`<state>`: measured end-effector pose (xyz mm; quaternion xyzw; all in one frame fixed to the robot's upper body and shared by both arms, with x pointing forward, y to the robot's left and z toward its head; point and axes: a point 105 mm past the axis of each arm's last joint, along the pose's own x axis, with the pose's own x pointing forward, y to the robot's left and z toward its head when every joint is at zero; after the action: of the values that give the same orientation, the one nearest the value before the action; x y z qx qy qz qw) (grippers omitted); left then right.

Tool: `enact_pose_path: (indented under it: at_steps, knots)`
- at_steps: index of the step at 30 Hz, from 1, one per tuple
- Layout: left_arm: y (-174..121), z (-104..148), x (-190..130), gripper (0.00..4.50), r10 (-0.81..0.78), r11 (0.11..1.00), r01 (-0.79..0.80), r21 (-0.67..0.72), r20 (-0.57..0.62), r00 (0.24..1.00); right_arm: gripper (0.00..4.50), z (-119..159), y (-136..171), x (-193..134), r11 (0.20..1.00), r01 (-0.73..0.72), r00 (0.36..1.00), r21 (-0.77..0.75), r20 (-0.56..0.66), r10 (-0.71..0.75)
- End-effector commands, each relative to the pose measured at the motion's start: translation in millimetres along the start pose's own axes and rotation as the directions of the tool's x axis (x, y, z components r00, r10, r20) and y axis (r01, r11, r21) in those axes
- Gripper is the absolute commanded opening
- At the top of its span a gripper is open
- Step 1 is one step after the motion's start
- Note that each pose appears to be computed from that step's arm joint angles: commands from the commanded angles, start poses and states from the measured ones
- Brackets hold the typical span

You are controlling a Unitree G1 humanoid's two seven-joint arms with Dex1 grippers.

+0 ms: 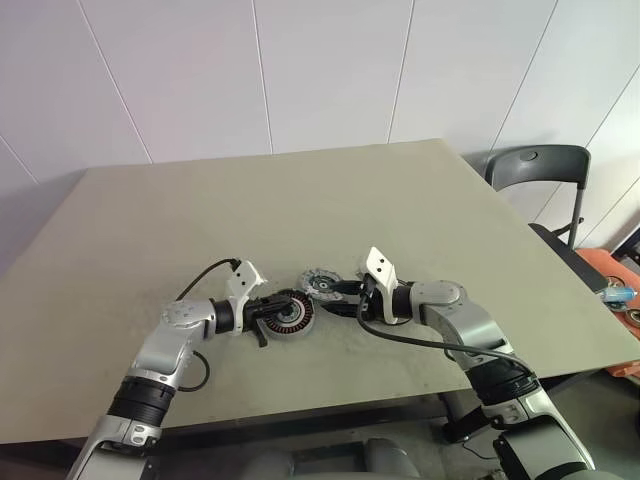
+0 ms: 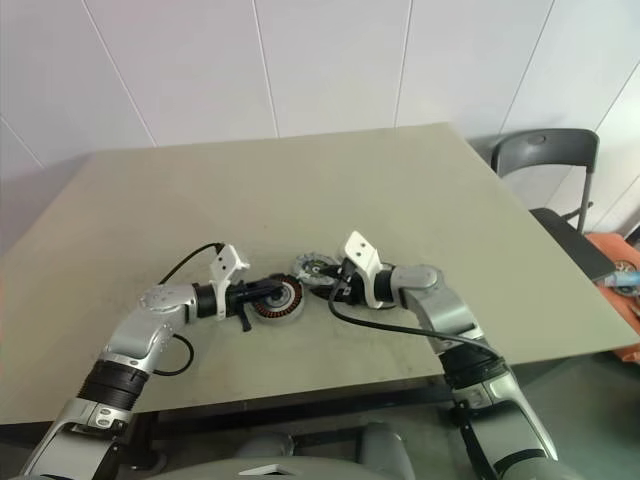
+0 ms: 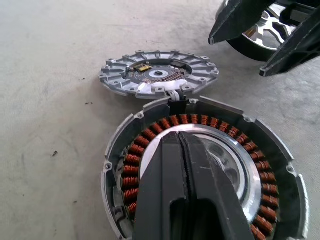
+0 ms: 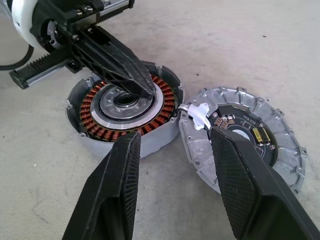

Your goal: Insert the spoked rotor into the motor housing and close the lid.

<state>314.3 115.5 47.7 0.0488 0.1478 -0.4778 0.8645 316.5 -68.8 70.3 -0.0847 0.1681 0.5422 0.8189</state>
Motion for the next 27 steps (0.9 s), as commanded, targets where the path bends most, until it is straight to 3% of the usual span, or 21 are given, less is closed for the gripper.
enact_pose_path:
  at_steps: [1,6,10,13,18,20,27]
  knots:
    - [-6.5,11.3,2.9,0.04,-0.053,0.998,0.055,-0.026,0.066,0.996,2.32,9.6,-2.3,-0.7,1.000,0.011,0.999,-0.027,0.035,-0.010]
    - [-10.5,3.5,-1.1,0.04,-0.103,0.994,0.104,-0.043,0.031,0.994,2.32,9.0,-2.9,-1.3,1.000,0.017,0.999,-0.025,0.036,-0.016]
    - [-2.5,-10.1,-5.3,0.04,-0.065,0.998,0.065,-0.004,-0.066,0.996,2.32,9.5,-3.6,-1.8,0.999,0.022,0.999,-0.028,0.037,-0.021]
    - [1.2,-10.2,-6.5,0.04,-0.035,0.999,0.036,0.011,-0.068,0.997,2.32,10.1,-3.8,-1.8,0.999,0.022,0.999,-0.030,0.038,-0.021]
    - [25.2,34.3,-9.6,0.04,0.115,0.993,-0.118,0.010,0.175,0.978,2.32,12.5,-2.9,-1.9,1.000,0.012,0.998,-0.019,0.058,-0.011]
    - [26.0,49.7,-11.7,0.04,0.111,0.994,-0.112,-0.011,0.245,0.963,2.32,18.3,-0.7,-2.7,1.000,-0.008,0.995,0.008,0.095,0.007]
    - [18.7,51.0,-19.1,0.04,0.102,0.994,-0.109,0.014,0.257,0.961,2.32,28.8,-5.0,-15.9,0.998,-0.004,0.987,0.058,0.160,-0.005]
